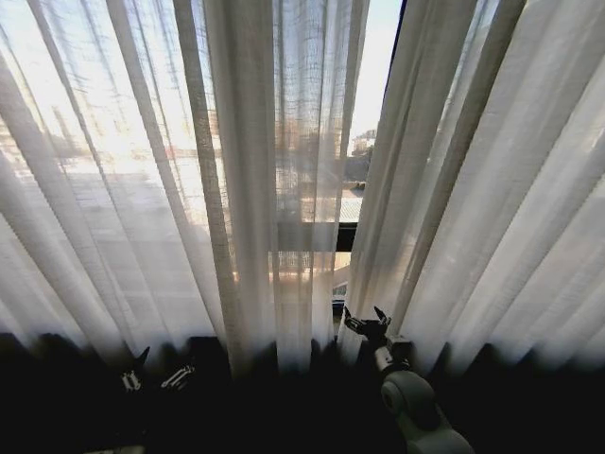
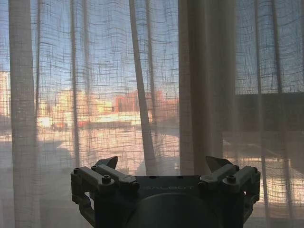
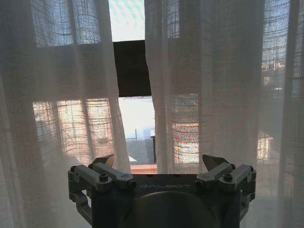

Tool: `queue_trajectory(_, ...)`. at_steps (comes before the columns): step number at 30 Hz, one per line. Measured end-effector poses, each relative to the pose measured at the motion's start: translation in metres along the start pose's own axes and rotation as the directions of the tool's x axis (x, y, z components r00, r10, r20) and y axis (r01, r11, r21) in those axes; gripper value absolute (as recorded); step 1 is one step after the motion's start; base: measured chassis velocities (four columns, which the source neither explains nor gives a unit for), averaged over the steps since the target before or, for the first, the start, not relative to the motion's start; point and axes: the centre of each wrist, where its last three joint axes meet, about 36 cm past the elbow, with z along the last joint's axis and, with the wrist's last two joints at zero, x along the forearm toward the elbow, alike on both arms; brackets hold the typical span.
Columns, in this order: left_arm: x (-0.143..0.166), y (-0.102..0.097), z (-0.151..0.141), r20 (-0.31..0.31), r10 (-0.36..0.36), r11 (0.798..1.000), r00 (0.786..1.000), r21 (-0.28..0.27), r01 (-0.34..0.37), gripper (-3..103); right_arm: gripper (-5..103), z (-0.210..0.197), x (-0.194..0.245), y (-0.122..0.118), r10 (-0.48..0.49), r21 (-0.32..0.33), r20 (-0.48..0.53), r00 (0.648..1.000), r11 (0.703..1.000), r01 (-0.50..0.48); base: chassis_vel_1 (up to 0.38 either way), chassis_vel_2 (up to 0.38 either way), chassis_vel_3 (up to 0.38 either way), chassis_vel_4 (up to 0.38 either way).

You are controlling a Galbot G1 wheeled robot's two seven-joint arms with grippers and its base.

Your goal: Open the curtains by pulling them apart, changing their state from closed to fully open.

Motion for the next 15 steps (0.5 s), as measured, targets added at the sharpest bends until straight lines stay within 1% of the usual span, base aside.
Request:
queue_trajectory(3, 0.002, -0.003, -0.001, -0.001, -0.013, 1.0, 1.0, 0.0, 0.013, 100, 100, 0.004, -0.022, -0.003, 0.016, -0.008, -0.007, 1.0, 1.0, -0.016, 0.0, 0.0, 0.0, 0.0)
queue_trajectory(5, 0.002, -0.003, -0.001, -0.001, -0.014, 1.0, 1.0, 0.001, 0.014, 100, 100, 0.004, -0.026, -0.004, 0.02, -0.009, -0.006, 1.0, 1.0, -0.02, 0.0, 0.0, 0.0, 0.0)
queue_trajectory(8, 0.004, -0.005, -0.004, 0.003, -0.015, 1.0, 1.0, -0.006, 0.015, 100, 100, 0.004, -0.049, -0.015, 0.057, -0.021, 0.01, 0.998, 0.998, -0.057, 0.0, 0.0, 0.0, 0.0)
queue_trajectory(11, 0.004, -0.005, -0.005, 0.004, -0.015, 1.0, 1.0, -0.008, 0.015, 100, 100, 0.004, -0.051, -0.017, 0.061, -0.024, 0.014, 0.998, 0.998, -0.061, 0.0, 0.0, 0.0, 0.0)
queue_trajectory(12, 0.004, -0.006, -0.01, 0.008, -0.013, 1.0, 1.0, -0.013, 0.013, 100, 100, 0.002, -0.061, -0.024, 0.072, -0.027, 0.02, 0.997, 0.997, -0.071, 0.0, 0.0, 0.0, 0.0)
queue_trajectory(15, 0.004, -0.006, -0.014, 0.008, -0.01, 1.0, 1.0, -0.014, 0.01, 100, 100, 0.0, -0.068, -0.027, 0.067, -0.03, 0.024, 0.997, 0.997, -0.067, 0.0, 0.0, 0.0, 0.0)
